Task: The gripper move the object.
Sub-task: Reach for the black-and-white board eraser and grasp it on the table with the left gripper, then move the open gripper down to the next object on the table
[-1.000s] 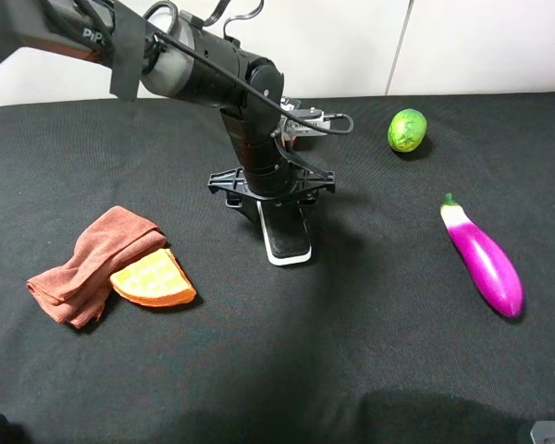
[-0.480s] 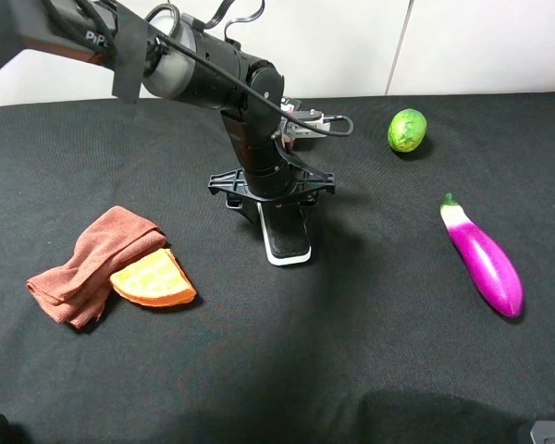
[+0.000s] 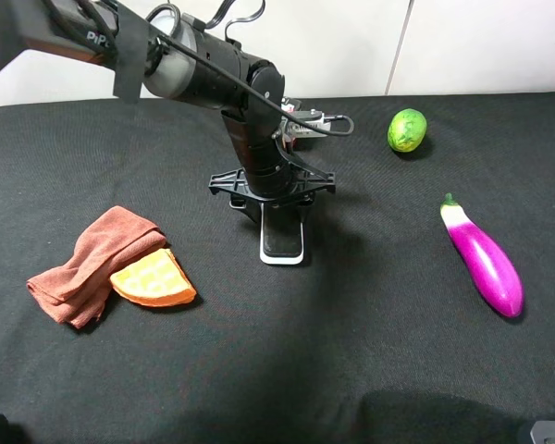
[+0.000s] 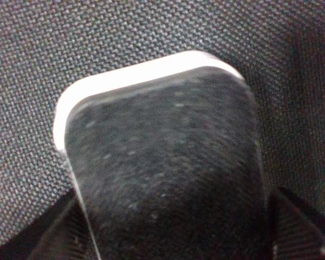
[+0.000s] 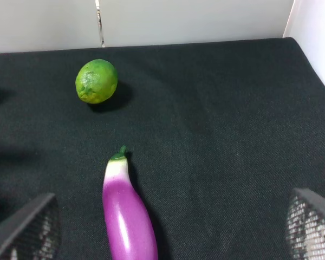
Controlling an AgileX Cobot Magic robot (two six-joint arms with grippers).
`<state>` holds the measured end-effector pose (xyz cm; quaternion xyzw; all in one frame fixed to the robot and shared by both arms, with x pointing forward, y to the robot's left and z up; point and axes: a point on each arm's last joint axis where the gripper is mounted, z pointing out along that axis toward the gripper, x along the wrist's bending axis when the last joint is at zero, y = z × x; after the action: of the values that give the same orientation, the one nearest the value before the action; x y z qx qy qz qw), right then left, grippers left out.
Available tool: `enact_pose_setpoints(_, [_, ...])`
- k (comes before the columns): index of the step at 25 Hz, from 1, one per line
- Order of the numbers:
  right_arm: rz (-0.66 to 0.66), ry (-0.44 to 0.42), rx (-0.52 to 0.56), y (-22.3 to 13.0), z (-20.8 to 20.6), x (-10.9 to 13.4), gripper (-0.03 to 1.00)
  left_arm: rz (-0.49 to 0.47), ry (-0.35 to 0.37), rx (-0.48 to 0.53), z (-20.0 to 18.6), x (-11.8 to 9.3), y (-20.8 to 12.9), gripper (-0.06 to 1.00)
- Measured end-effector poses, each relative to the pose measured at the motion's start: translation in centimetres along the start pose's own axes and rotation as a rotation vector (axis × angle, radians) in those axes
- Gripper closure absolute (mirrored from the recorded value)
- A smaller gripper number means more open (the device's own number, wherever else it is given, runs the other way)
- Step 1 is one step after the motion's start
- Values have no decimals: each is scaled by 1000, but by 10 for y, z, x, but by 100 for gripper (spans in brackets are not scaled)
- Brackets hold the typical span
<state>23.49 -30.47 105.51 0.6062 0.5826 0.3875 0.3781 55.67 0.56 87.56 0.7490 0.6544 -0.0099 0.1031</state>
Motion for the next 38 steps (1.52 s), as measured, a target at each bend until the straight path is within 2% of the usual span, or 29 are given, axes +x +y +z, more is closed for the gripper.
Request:
enact_pose_setpoints(10, [0,0,0,0,0,0,34,0,0,0,-1,-1,1,26])
enact_pose_setpoints(26, [0,0,0,0,0,0,34,40,-20,-24,-25,-16,20,28])
enact_pose_setpoints(38, [0,0,0,0,0,0,34,57,-16,-19,-26,-16,20,28])
